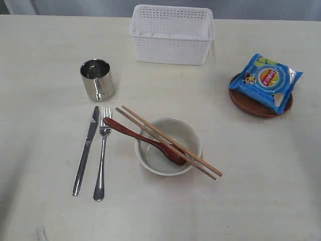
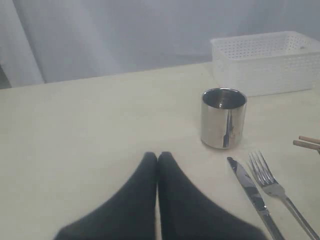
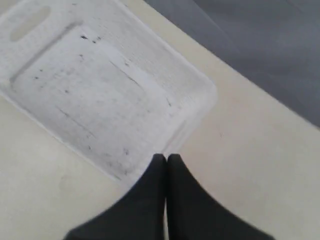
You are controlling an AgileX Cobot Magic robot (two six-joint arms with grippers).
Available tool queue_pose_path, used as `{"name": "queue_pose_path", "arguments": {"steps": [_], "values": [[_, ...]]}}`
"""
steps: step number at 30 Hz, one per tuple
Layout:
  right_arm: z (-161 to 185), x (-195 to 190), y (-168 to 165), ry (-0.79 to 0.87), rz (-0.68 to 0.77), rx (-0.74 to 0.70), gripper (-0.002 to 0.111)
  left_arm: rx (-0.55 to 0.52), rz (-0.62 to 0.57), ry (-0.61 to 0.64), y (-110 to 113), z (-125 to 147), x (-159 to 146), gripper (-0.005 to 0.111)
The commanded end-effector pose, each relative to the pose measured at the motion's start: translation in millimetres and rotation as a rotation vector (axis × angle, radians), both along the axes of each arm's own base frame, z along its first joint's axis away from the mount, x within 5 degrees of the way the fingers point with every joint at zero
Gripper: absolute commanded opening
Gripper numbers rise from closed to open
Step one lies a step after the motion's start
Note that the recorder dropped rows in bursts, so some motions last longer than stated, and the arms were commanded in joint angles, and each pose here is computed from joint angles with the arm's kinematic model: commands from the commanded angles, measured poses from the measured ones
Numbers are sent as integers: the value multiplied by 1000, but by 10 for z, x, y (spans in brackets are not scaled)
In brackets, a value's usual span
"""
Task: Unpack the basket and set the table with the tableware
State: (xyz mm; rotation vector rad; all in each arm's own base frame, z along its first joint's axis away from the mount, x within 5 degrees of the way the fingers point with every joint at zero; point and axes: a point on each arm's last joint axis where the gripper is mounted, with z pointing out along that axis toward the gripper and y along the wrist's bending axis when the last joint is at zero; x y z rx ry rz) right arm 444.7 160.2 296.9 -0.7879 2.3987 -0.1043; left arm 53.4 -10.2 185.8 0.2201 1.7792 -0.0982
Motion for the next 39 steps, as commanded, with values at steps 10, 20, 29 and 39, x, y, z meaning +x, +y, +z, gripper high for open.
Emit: {"name": "queue_pose_path", "arguments": {"steps": [10, 20, 29, 39], "values": [[-396, -512, -1437, 260, -620, 19, -1, 0, 1, -9, 1, 3, 1, 0], [-1209, -951, -1684, 427, -695, -63, -1, 0, 1, -9, 1, 3, 1, 0], [-1392, -967, -1737, 362, -717, -55, -1, -11, 0, -7, -2, 3, 0, 0], [-1701, -877, -1826, 376, -723, -37, -1, -10, 0, -7, -1, 3, 0, 0]]}}
